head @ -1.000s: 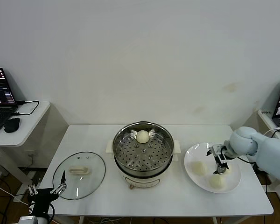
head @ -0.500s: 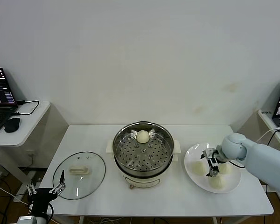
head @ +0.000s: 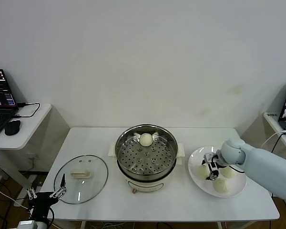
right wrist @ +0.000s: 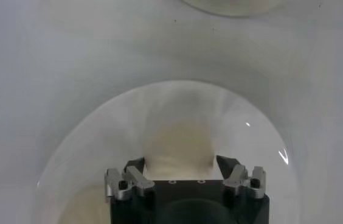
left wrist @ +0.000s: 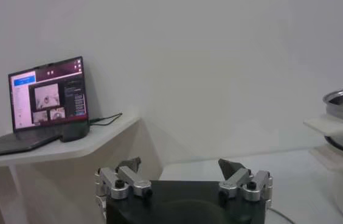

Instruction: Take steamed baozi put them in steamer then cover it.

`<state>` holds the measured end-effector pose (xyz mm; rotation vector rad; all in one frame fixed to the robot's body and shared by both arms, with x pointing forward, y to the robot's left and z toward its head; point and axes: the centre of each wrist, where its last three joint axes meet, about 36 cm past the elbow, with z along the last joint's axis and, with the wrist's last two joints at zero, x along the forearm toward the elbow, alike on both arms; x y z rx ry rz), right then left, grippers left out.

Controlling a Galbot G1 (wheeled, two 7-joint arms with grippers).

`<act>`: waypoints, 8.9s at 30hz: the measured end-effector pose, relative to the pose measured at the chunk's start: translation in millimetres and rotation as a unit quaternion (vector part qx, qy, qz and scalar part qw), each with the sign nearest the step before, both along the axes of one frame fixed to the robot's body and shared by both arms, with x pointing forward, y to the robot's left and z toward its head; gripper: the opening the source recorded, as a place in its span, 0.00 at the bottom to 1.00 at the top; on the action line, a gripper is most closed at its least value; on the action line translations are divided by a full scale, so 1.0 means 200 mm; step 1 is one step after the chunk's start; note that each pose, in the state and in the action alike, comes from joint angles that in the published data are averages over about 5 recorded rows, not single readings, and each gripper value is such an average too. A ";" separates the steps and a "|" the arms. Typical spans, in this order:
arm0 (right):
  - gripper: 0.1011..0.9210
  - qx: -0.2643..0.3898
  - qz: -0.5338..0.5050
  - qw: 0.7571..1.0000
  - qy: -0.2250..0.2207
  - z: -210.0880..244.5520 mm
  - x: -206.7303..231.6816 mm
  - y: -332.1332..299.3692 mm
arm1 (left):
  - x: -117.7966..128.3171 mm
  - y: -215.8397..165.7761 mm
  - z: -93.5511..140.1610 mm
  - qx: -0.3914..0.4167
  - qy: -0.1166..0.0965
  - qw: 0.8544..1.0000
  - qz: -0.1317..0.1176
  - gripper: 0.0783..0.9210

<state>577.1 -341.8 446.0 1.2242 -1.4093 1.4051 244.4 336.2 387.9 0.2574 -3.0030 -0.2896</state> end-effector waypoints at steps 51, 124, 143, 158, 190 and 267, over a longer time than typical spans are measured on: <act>0.62 0.116 0.018 0.992 -0.035 1.08 0.20 1.18 | 0.06 0.01 0.03 0.006 -0.023 1.000 0.003 0.88; 0.88 -0.019 0.031 0.999 0.032 0.67 -0.18 -0.14 | 0.07 -0.03 -0.05 0.010 -0.017 1.000 -0.010 0.88; 0.88 -0.026 0.007 0.998 0.048 0.25 -0.27 -0.25 | 0.06 -0.02 -0.08 0.014 -0.010 1.000 -0.013 0.88; 0.80 -0.025 -0.019 0.998 0.056 0.09 -0.23 -0.28 | 0.07 -0.02 -0.09 0.014 -0.009 1.000 -0.011 0.88; 0.57 0.009 -0.022 1.000 0.013 0.54 -0.03 -0.23 | 0.07 -0.01 -0.08 0.018 -0.013 1.000 -0.009 0.88; 0.88 0.002 0.553 0.831 -0.062 0.89 0.02 1.23 | 0.06 0.04 -0.08 0.022 -0.027 0.999 0.013 0.88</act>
